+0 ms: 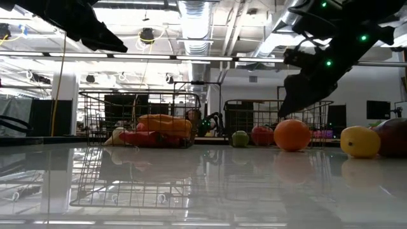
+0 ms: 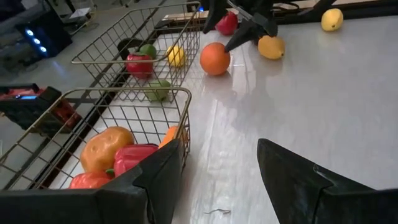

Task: Sort produce into baskets
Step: Put the orange into the right gold wire basket

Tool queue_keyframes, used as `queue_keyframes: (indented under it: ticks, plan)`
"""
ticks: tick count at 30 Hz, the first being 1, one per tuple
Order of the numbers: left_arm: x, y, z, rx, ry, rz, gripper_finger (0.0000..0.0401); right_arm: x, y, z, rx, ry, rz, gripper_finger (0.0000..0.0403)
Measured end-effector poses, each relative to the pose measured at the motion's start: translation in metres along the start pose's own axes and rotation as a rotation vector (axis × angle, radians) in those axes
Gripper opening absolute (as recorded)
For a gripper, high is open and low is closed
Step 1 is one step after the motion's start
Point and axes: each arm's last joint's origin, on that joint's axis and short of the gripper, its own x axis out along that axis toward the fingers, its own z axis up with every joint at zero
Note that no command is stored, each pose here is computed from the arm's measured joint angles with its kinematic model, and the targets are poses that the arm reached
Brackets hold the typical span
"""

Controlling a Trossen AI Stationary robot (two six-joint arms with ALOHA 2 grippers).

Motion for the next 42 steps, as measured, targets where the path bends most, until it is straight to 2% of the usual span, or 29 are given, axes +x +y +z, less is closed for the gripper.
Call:
queue_keyframes:
  ticks: [12, 18, 21, 24, 27, 29, 31, 34, 36, 38, 42]
  plan:
    - [0.0, 0.0, 0.0, -0.007, 0.003, -0.012, 0.0199, 0.032, 0.022, -0.022, -0.089, 0.067, -0.065, 0.0389]
    - [0.0, 0.0, 0.0, -0.001, 0.0, -0.012, 0.0199, 0.036, 0.025, -0.025, -0.081, 0.064, -0.084, 0.036]
    - [0.0, 0.0, 0.0, -0.002, 0.001, -0.009, 0.0199, 0.031, 0.023, -0.021, -0.064, 0.067, -0.052, 0.034]
    - [0.0, 0.0, 0.0, -0.002, 0.002, -0.009, 0.0199, 0.019, 0.025, -0.006, -0.04, 0.069, 0.014, 0.0331]
    - [0.0, 0.0, 0.0, -0.003, -0.005, -0.008, 0.0199, -0.001, 0.029, 0.026, -0.006, -0.021, 0.084, 0.0332]
    - [0.0, 0.0, 0.002, -0.007, -0.016, -0.008, 0.0199, -0.014, 0.03, 0.046, -0.028, -0.094, 0.097, 0.0335]
    - [0.0, 0.0, 0.003, -0.011, -0.026, -0.007, 0.0199, -0.024, 0.026, 0.065, -0.039, -0.176, 0.045, 0.0335]
    - [0.0, 0.0, 0.003, -0.02, -0.029, -0.011, 0.0199, -0.029, 0.009, 0.087, -0.016, -0.266, -0.145, 0.0336]
    - [0.0, -0.001, 0.003, -0.035, -0.028, -0.017, 0.0199, -0.022, -0.004, 0.094, -0.054, -0.262, -0.245, 0.0343]
    - [0.0, -0.001, 0.003, -0.039, -0.026, -0.037, 0.0199, -0.014, -0.017, 0.098, -0.079, -0.229, -0.262, 0.0358]
    - [0.0, -0.002, 0.003, -0.032, -0.025, -0.051, 0.0199, -0.002, -0.042, 0.106, -0.025, -0.18, -0.189, 0.0393]
